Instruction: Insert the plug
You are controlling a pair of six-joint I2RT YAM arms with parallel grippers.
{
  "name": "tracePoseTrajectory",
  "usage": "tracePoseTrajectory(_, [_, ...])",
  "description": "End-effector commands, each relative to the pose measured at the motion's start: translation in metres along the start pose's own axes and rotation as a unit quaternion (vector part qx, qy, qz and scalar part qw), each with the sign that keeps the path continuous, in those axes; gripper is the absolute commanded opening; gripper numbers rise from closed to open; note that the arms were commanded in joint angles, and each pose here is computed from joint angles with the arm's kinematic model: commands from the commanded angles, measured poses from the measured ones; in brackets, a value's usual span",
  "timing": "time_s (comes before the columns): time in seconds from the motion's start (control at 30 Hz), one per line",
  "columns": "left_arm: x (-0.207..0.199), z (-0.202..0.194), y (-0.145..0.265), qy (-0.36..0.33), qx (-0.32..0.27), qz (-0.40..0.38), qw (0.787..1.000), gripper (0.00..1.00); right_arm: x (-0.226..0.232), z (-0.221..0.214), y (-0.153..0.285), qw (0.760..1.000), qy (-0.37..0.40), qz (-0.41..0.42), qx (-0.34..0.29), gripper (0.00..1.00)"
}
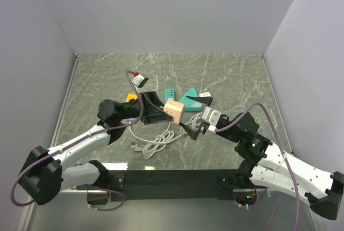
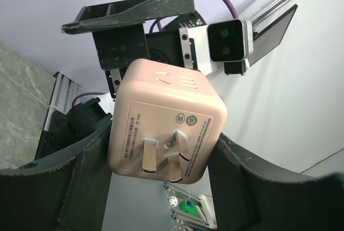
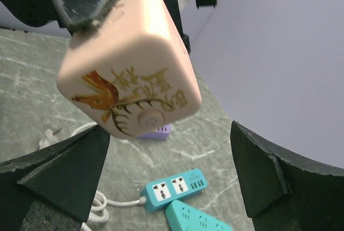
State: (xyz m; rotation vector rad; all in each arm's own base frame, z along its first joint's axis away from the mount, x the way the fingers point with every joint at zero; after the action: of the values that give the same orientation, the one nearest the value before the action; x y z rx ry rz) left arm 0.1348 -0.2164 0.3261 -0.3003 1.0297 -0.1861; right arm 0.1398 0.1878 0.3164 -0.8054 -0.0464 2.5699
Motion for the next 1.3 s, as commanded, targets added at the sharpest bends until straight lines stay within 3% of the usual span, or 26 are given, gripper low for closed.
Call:
tracePoseTrajectory(0.0, [-0.016, 0.0, -0.002, -0.025, -0.006, -0.027, 0.999, 0.0, -0.014, 0.033, -0.001, 0.997, 0.036, -0.041, -0.057, 0.98])
tracePoseTrajectory(0.63, [-0.012, -0.007, -0.002, -0.014, 0.0, -0.044, 0.999, 0.0, -0.001, 0.059, -0.008, 0.994, 0.064, -0.019, -0.091, 0.92])
tracePoseTrajectory(0.73, [-0.014, -0.008, -0.001, -0.016, 0.002, -0.05, 0.999, 0.0, -0.001, 0.06, -0.011, 0.994, 0.063, -0.015, -0.087, 0.85])
tracePoseTrajectory(0.83, [-0.015, -0.009, 0.0, -0.02, 0.004, -0.054, 0.998, 0.0, 0.001, 0.059, -0.013, 0.995, 0.06, -0.006, -0.079, 0.6])
tracePoseTrajectory(0.93, [-0.017, -0.01, 0.001, -0.026, 0.006, -0.059, 0.998, 0.0, 0.002, 0.06, -0.014, 0.995, 0.057, -0.001, -0.076, 0.47])
tracePoseTrajectory(0.97, [-0.015, -0.01, 0.0, -0.025, 0.005, -0.054, 0.998, 0.03, 0.002, 0.06, -0.014, 0.996, 0.056, 0.001, -0.075, 0.36])
tracePoseTrajectory(1.0, [-0.014, -0.009, -0.001, -0.026, 0.005, -0.05, 0.998, 0.09, 0.002, 0.06, -0.014, 0.996, 0.056, 0.0, -0.075, 0.32])
tracePoseTrajectory(1.03, [-0.012, -0.007, -0.002, -0.026, 0.001, -0.043, 0.999, 0.24, 0.0, 0.061, -0.013, 0.996, 0.055, -0.003, -0.075, 0.21])
tracePoseTrajectory(1.13, [-0.003, -0.001, -0.004, -0.038, -0.019, -0.01, 0.999, 0.48, -0.005, 0.062, -0.013, 0.997, 0.05, -0.022, -0.058, 0.0])
tracePoseTrajectory(1.2, [0.003, 0.007, -0.004, -0.056, -0.042, 0.023, 0.997, 0.55, -0.008, 0.06, -0.013, 0.997, 0.049, -0.033, -0.04, 0.0])
tracePoseTrajectory(1.23, [0.0, 0.012, -0.005, -0.068, -0.049, 0.029, 0.996, 0.66, -0.012, 0.062, -0.013, 0.997, 0.046, -0.045, -0.034, 0.0])
tracePoseTrajectory(1.27, [0.003, 0.014, -0.004, -0.085, -0.055, 0.043, 0.994, 0.71, -0.011, 0.062, -0.013, 0.998, 0.045, -0.04, -0.027, 0.0])
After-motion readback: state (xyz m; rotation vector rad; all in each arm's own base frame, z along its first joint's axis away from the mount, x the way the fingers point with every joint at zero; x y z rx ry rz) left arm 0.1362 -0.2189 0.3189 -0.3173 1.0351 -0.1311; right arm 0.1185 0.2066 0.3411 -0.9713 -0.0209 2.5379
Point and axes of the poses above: each gripper's point midway between its finger pads, its own y axis back along the fingers, its own x axis along the line the jaws close on, z = x × y, the point moved 9 cm from there along y, back along the fingers, and after that the axes turned 5 degrees about y, right-handed, at the moved point
